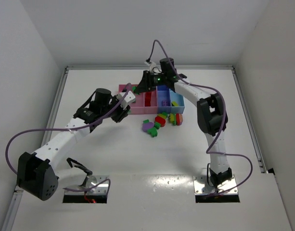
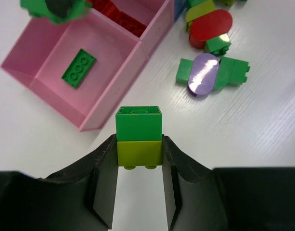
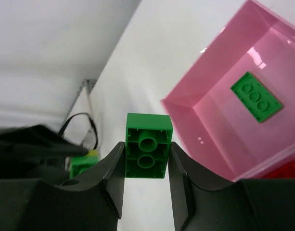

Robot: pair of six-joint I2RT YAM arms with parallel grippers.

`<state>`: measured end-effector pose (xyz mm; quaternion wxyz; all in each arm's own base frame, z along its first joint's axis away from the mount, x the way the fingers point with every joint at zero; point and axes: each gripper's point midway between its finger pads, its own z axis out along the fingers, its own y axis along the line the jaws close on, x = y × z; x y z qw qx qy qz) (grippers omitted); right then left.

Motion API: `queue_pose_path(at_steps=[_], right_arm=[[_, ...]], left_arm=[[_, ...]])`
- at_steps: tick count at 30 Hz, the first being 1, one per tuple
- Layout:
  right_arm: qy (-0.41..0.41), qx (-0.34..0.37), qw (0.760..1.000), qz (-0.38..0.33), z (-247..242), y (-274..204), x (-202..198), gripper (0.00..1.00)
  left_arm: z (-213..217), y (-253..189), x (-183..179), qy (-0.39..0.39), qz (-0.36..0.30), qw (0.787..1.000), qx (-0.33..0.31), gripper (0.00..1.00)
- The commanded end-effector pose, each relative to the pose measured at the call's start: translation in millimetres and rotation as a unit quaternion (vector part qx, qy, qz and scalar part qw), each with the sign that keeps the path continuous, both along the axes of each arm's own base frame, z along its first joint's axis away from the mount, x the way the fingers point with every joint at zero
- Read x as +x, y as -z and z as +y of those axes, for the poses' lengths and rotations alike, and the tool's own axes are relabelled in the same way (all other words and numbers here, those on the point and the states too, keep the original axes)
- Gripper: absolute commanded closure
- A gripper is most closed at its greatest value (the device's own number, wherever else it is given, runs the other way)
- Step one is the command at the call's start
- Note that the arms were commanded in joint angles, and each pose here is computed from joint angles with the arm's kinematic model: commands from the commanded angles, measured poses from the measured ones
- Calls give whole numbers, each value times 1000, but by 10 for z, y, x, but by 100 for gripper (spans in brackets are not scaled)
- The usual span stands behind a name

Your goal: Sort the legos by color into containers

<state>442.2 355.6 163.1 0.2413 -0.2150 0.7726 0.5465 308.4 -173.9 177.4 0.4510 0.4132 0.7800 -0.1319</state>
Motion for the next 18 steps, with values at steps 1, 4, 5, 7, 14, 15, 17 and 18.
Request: queue_pose_path(at_steps=[1,4,5,7,14,15,17,18], right_arm=[[61,-50,997,2,157,176,167,64],[84,-78,993,7,202,356,211,40],[91,-90,992,3,212,401,213,35],[96,-90,991,-2,213,373,244,23],[-8,11,1000,-4,388,-8,-93,22],[-28,33,999,5,372,-59,-151,22],[-101,84,991,29,355,-252,-473,20],[-141,115,983,28,337,-454,-610,19]], left_arm=[[103,-135,79,-21,-26,999,1,82],[174,-166,107,-32,-30,999,0,82],[177,-167,110,-29,-33,999,3,82],[177,-167,110,-29,-33,999,3,82],[157,-213,114,-19,-36,999,-4,82],[154,-183,121,-19,-32,999,-2,82],[154,-182,121,-19,-32,999,-2,82],[127,-211,148,-15,-35,999,-7,82]])
